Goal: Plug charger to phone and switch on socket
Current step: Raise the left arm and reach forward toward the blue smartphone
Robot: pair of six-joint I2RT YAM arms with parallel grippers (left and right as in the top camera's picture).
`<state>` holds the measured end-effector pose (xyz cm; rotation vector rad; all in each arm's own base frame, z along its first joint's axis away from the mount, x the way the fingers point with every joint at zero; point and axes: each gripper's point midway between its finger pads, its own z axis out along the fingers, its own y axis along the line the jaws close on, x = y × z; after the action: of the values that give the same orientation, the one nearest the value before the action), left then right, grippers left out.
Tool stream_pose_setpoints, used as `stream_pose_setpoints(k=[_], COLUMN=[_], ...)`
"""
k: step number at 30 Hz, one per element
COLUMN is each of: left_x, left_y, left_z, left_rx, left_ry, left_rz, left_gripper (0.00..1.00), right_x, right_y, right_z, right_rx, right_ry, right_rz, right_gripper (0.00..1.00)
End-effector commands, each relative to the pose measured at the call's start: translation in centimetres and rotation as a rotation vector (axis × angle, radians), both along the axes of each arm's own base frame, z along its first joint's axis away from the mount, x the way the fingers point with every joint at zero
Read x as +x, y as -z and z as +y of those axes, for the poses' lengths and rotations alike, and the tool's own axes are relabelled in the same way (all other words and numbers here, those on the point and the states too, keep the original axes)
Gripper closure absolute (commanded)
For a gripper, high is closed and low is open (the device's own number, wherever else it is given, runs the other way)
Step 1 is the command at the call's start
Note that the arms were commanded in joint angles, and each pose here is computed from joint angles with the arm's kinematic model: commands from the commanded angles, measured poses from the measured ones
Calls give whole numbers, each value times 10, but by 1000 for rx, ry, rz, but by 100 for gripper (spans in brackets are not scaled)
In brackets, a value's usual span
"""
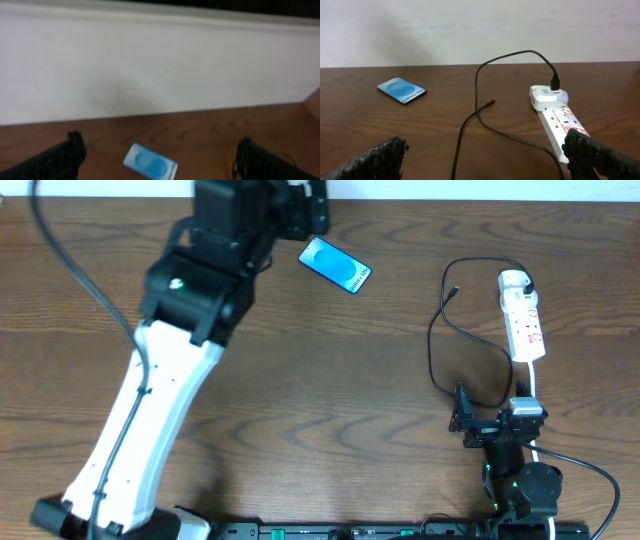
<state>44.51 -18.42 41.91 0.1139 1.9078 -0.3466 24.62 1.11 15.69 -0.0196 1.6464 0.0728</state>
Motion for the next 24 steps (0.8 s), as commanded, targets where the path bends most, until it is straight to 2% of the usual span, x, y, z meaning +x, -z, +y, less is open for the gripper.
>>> stream_pose_setpoints(k=[1,16,24], left_x=[9,69,81], left_y=[-1,38,84], left_z=[-13,-43,-62], left_rx=[7,-26,-11], left_ry=[15,3,64], left_rz=[-26,19,111], left_gripper=[2,2,2], right_x=[0,0,0], right_y=[0,0,0], right_z=[-3,-3,-3], right_rx=[-16,-16,-16], right_ry=[15,16,16], right_rz=[0,0,0], right_gripper=[1,1,1])
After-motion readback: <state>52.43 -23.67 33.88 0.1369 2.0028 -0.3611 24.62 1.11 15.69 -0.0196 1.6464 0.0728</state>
